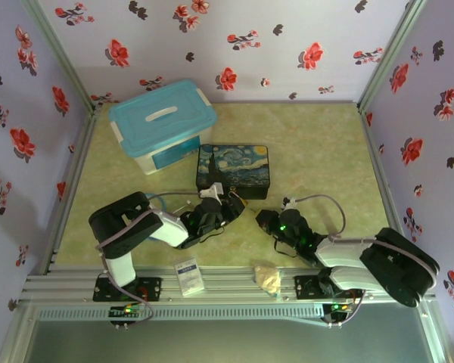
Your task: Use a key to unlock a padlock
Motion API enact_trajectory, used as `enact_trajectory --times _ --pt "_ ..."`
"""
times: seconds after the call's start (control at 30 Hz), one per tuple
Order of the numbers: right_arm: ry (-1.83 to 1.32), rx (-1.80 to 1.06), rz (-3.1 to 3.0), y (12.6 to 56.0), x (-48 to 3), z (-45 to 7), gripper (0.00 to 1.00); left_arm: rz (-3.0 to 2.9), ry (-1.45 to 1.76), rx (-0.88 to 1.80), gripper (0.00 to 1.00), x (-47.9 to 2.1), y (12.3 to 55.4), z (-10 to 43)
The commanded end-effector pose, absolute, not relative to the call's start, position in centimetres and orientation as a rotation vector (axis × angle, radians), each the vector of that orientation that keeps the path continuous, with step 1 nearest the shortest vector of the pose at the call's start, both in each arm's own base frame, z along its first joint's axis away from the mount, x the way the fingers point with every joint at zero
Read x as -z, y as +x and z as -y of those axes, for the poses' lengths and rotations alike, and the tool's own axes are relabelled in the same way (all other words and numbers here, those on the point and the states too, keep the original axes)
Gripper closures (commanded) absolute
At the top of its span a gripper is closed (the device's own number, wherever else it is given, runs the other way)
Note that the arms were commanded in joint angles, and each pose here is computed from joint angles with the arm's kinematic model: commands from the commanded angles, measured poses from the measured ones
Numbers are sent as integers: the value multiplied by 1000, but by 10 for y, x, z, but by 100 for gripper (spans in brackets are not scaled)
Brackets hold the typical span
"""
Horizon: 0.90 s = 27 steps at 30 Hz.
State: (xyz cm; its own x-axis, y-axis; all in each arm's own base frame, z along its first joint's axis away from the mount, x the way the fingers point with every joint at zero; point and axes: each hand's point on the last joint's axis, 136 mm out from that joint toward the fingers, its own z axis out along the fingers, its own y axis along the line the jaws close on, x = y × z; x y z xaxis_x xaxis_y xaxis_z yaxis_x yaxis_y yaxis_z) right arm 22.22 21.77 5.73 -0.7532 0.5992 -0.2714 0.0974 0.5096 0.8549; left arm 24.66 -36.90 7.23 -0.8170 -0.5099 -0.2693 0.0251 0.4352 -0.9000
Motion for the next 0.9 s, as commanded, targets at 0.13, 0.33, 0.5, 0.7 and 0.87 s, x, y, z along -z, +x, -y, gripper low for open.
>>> enact_trajectory --times 0.13,0.33,0.5,0.7,0.87 --pt "616 -1359 -2081 236 -78 -226 100 -2025 -458 1526 100 -109 254 374" --pt "590 -1354 -2090 238 -80 -230 100 -2010 -478 1556 100 -111 253 375" --pt "552 -1363 -2072 237 -90 -231 100 -1997 -486 1555 100 -112 255 374" --pt "567 -1311 -2097 233 -84 -222 100 -1999 -519 1523 100 -104 259 366" --pt "530 -1324 -2106 235 -91 -229 100 -1986 -519 1552 100 -108 258 370"
